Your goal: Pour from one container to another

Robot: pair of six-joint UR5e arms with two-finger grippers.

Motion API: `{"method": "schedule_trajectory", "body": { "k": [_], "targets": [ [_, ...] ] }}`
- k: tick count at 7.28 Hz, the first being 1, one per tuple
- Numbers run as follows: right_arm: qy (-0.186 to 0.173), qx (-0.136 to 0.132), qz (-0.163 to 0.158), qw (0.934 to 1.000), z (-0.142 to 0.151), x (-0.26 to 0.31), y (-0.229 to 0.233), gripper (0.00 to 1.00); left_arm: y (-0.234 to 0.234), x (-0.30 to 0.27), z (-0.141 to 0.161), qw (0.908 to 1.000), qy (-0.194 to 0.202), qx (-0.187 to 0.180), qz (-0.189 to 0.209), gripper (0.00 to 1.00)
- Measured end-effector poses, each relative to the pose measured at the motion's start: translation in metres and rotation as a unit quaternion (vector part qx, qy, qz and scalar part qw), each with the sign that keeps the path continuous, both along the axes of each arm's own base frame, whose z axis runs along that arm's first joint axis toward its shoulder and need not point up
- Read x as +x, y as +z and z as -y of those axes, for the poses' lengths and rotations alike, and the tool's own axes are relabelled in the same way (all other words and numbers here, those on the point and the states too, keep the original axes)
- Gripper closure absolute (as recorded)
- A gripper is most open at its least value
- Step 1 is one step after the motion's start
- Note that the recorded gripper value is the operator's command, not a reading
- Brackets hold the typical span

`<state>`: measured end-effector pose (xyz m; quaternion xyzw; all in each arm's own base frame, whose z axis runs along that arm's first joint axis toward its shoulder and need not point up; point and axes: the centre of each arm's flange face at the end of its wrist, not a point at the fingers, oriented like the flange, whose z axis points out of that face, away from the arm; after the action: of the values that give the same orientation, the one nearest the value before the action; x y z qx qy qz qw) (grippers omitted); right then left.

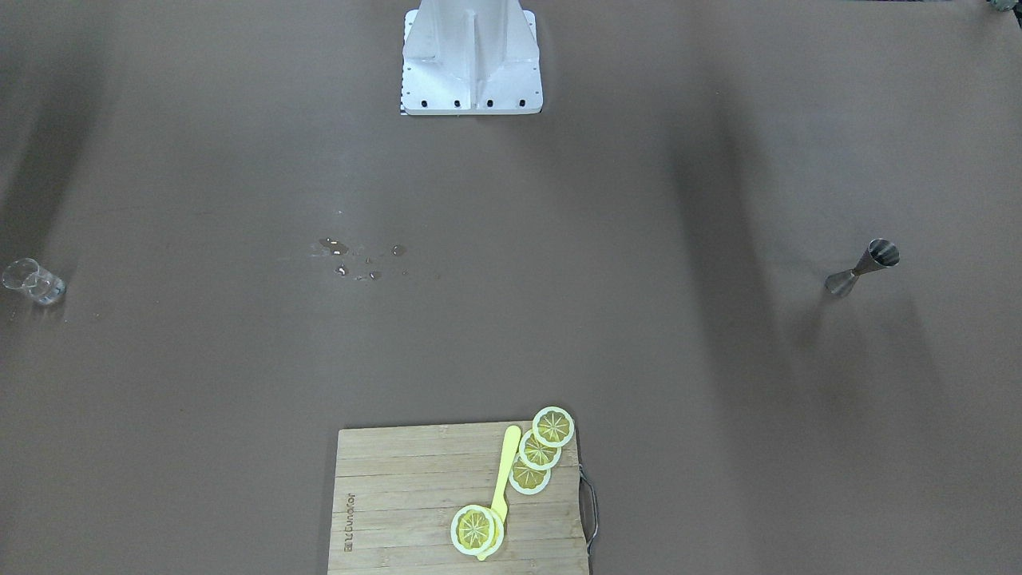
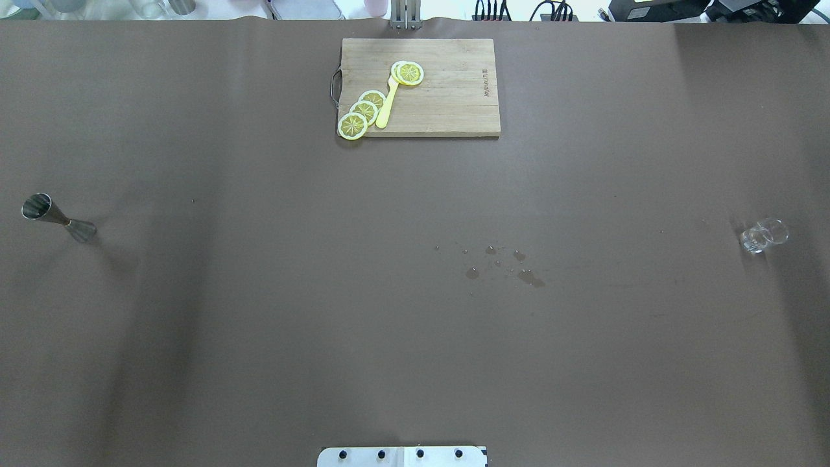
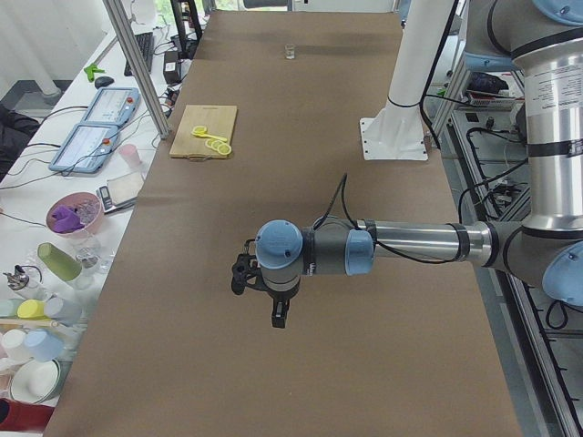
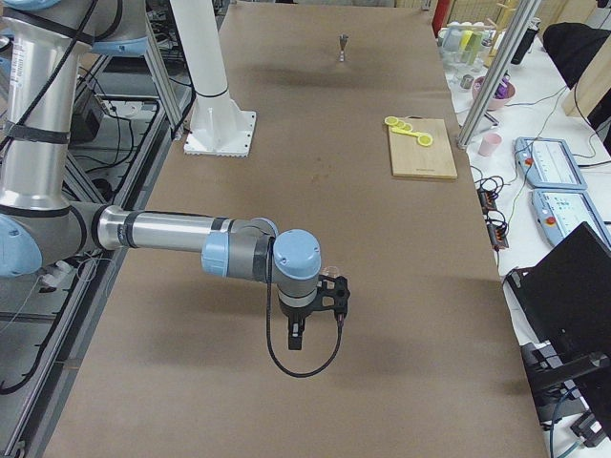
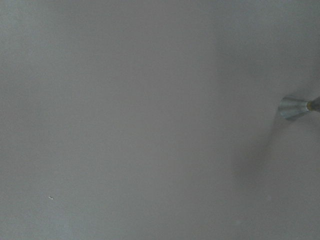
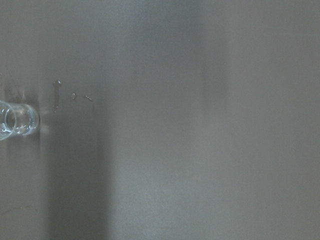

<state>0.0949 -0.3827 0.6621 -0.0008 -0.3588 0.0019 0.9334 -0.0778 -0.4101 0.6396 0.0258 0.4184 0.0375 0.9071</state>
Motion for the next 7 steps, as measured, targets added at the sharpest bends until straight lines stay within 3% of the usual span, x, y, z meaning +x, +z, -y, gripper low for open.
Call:
{"method": "schedule_trajectory", "body": {
  "k": [7],
  "targets": [
    [0.0,-0.001,-0.001,1.0,0.0001,0.0001,0.001,0.0,0.0049,-0.0019,-0.0011,0.9999,0.0,-0.004,0.014,0.02]
  ]
}}
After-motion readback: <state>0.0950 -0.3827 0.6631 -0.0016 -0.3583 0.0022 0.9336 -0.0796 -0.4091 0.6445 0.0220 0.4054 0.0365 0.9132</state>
